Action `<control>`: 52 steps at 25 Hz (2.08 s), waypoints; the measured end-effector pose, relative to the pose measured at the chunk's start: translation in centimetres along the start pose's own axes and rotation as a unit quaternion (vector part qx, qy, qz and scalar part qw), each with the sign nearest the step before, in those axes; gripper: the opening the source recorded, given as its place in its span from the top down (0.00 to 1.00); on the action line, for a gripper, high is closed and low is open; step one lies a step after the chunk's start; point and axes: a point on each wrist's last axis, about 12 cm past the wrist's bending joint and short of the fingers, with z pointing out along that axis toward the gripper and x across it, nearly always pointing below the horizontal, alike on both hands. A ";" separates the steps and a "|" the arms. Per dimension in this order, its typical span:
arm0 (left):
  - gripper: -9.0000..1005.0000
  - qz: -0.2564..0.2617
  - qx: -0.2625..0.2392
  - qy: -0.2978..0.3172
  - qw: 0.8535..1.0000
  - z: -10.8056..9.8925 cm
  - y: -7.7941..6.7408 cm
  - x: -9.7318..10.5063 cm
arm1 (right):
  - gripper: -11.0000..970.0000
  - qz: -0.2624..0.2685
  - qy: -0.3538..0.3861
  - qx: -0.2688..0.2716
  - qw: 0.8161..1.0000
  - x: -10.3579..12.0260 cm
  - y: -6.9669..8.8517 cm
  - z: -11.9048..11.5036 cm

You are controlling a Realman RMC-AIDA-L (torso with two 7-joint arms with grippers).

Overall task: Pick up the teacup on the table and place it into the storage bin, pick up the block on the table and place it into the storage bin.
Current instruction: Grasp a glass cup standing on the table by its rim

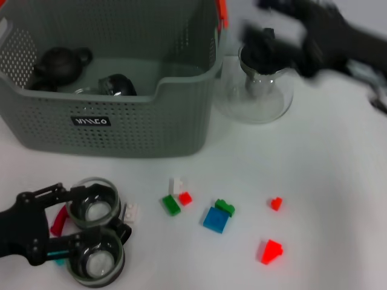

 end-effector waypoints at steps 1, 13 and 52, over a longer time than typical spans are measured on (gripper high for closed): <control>0.18 0.000 -0.001 0.001 1.000 -0.3 0.0 -0.1 | 0.23 0.002 0.010 -0.002 1.000 0.8 0.7 -1.8; 0.18 -0.098 -0.004 0.106 0.989 -2.4 1.6 -5.6 | 0.24 0.110 0.263 0.002 0.959 4.2 3.8 -9.5; 0.18 -0.233 -0.261 0.384 0.854 5.5 6.8 -10.0 | 0.24 0.139 0.246 -0.001 0.959 4.2 2.0 -8.1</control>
